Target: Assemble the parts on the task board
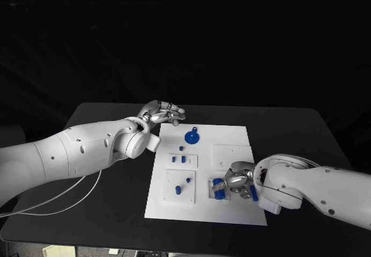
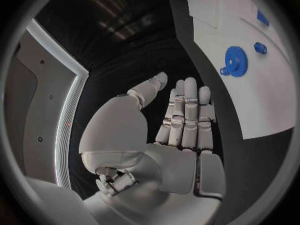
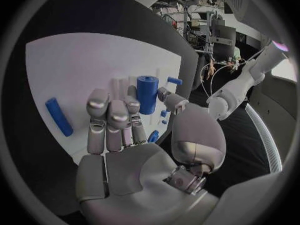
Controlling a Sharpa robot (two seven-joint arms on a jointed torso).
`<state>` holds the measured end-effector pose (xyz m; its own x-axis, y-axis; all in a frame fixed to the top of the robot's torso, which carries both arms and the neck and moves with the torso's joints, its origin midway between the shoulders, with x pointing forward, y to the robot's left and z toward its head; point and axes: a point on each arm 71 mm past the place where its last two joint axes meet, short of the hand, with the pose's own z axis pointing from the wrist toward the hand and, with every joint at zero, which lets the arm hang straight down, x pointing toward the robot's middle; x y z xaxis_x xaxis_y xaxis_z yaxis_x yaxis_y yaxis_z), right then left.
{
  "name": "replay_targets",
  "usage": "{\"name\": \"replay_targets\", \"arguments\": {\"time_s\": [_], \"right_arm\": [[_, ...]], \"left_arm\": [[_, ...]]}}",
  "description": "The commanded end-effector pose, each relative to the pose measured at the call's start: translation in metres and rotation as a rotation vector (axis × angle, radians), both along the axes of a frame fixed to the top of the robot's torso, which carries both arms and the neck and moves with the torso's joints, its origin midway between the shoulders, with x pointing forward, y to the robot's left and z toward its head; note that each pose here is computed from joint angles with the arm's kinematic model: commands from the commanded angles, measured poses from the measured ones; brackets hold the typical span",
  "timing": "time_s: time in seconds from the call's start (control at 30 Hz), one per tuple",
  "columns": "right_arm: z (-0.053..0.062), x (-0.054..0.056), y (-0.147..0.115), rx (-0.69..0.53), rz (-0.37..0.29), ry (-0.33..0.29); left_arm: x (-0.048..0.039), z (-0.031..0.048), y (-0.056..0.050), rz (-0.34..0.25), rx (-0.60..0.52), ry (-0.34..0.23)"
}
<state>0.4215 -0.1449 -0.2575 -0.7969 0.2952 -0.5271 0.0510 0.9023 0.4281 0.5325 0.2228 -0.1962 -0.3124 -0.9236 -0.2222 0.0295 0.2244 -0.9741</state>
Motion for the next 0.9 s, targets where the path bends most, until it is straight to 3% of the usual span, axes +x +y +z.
{"name": "replay_targets", "arguments": {"time_s": [0.03, 0.57, 0.9], "right_arm": [[-0.001, 0.0, -0.001, -0.015, 0.018, -0.01], [0.001, -0.002, -0.003, 0.007, 0.025, -0.032], [0.005, -0.012, -0.001, 0.074, 0.142, -0.045]], "left_arm": [[-0.0004, 0.0011, -0.003, -0.015, -0.011, -0.002], [-0.0003, 0.0011, -0.002, -0.013, -0.01, -0.002], [-0.0003, 0.001, -0.001, -0.012, -0.009, -0.001]]}}
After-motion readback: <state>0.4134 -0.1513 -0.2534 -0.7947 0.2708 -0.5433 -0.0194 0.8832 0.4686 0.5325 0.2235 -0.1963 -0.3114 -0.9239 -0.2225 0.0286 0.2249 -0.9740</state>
